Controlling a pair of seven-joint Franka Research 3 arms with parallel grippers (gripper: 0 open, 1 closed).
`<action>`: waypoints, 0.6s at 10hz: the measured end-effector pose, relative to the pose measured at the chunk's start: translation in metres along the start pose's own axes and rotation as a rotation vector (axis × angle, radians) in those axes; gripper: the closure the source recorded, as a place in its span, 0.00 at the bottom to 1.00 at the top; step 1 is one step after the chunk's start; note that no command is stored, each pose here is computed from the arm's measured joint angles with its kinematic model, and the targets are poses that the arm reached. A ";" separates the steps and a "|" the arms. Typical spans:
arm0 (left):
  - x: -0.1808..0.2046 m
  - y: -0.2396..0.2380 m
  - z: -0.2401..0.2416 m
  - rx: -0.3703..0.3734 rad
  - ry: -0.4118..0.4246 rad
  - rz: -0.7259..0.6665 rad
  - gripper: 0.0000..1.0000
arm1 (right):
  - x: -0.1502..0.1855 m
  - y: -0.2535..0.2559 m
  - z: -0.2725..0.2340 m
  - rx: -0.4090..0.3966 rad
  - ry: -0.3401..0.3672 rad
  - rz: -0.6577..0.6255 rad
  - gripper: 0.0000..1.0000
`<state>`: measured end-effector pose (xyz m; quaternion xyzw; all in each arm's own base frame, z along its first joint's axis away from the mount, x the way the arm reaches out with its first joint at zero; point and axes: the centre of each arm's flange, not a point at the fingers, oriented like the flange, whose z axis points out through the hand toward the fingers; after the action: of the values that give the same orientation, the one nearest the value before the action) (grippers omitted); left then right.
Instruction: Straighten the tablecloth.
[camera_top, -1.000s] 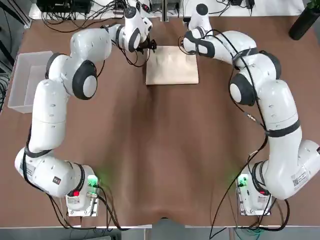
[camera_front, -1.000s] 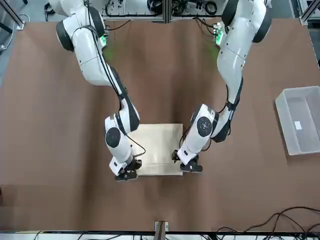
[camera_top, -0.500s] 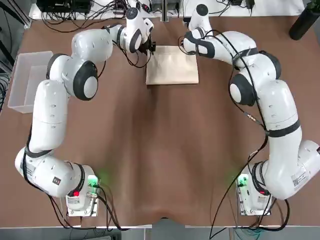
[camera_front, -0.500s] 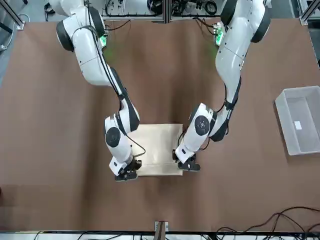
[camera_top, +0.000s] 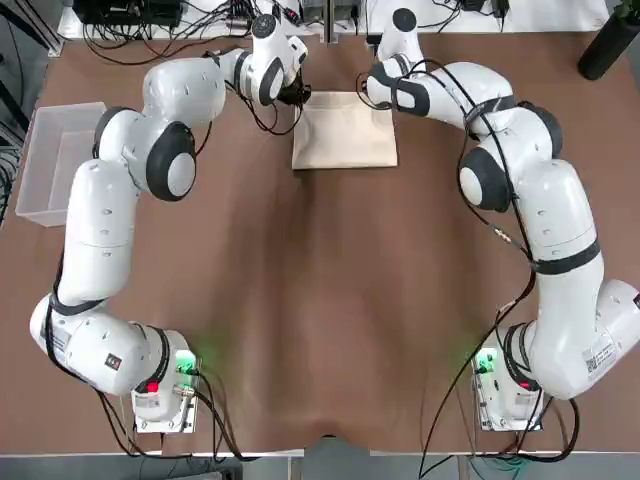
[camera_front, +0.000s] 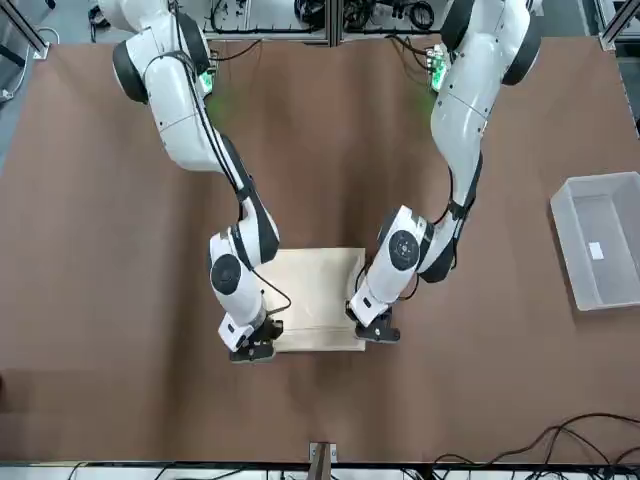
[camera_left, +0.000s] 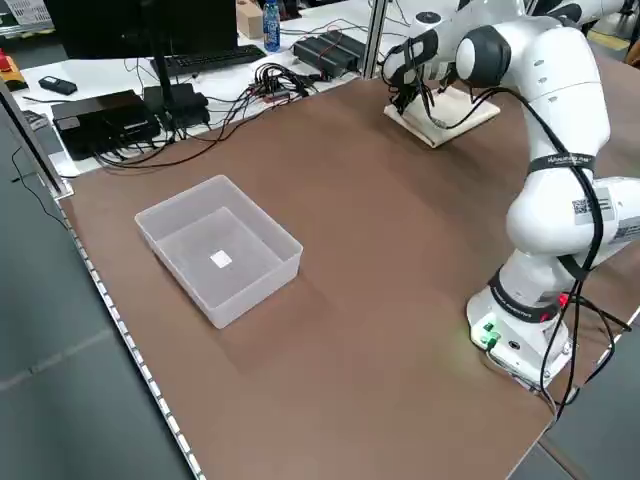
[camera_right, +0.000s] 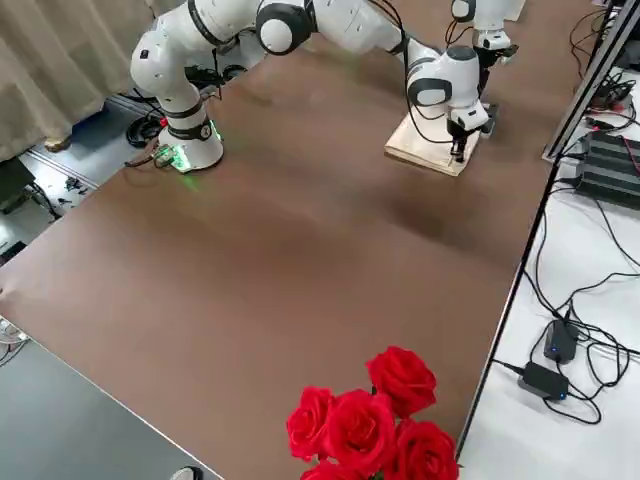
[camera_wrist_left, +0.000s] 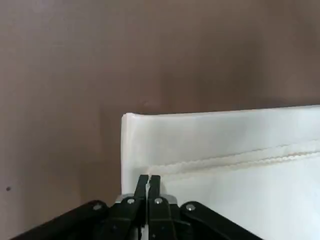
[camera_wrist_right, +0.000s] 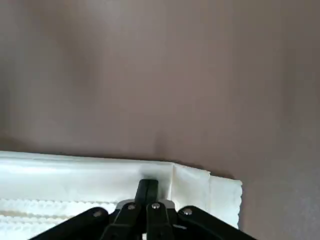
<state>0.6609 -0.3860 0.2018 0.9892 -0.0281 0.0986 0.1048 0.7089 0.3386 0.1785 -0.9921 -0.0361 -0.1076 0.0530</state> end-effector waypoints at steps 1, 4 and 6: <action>0.000 -0.001 0.000 0.000 0.000 0.000 0.97 | 0.000 0.000 0.000 0.000 0.000 0.000 0.99; -0.002 0.000 -0.001 0.002 -0.003 0.007 0.97 | 0.000 0.000 0.000 0.000 0.000 0.000 0.99; -0.006 0.004 -0.007 -0.001 -0.008 0.023 0.97 | 0.000 0.000 0.000 0.000 0.000 0.000 0.99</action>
<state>0.6529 -0.3884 0.2084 0.9891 -0.0401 0.0960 0.1038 0.7090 0.3386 0.1785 -0.9921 -0.0360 -0.1077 0.0530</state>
